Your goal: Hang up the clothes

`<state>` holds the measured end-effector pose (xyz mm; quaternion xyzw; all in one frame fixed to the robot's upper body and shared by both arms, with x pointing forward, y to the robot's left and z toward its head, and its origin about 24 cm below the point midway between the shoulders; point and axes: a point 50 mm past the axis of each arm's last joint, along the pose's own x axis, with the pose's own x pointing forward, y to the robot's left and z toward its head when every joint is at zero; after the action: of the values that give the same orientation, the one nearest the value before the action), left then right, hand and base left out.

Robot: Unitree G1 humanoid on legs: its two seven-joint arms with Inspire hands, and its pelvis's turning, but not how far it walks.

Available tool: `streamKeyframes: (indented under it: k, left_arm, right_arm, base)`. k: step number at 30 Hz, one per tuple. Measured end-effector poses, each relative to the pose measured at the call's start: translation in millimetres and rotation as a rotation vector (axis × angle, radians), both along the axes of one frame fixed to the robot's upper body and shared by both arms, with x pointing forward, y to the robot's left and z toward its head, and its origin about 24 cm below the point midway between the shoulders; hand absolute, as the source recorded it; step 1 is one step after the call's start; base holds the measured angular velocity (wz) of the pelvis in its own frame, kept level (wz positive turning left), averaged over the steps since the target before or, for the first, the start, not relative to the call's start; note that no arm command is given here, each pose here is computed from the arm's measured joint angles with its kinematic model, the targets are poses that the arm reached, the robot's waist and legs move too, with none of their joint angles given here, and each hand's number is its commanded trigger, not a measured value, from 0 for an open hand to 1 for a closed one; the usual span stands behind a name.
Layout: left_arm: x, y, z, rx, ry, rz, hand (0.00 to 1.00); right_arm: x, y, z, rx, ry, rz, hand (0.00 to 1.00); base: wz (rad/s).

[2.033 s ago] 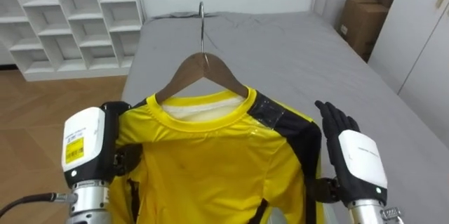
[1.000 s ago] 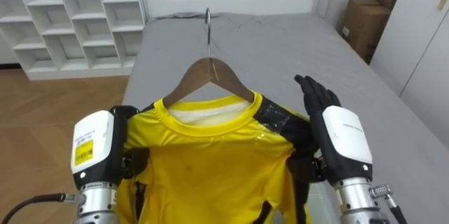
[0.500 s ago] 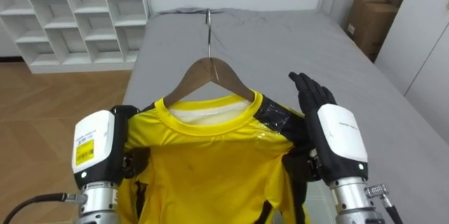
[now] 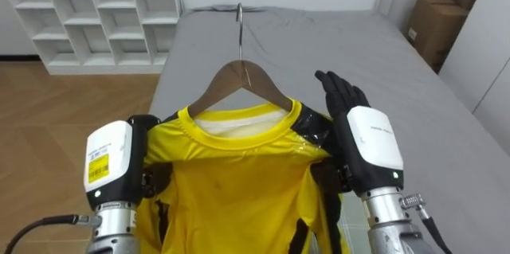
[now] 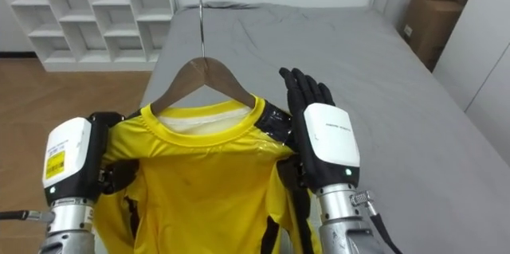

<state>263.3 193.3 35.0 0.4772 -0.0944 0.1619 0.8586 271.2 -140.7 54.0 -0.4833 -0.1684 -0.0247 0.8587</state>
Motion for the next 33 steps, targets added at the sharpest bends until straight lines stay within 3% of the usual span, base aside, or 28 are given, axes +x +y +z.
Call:
streamKeyframes:
  k: [24, 28, 33]
  left_arm:
    - [1.1, -4.4, -0.2, 0.008, 0.003, -0.005, 1.0]
    - [1.1, -4.6, -0.1, 0.008, 0.003, -0.005, 1.0]
    - [1.4, -6.0, -0.1, 0.006, 0.004, -0.009, 1.0]
  right_arm:
    - [-0.4, 1.6, -1.0, -0.011, 0.004, 0.003, 0.0]
    - [-0.3, 1.4, -1.9, -0.013, 0.01, 0.003, 1.0]
    - [-0.1, -1.1, -10.0, -0.024, 0.047, -0.006, 1.0]
  base:
    - [0.03]
    - [0.02]
    - [0.0]
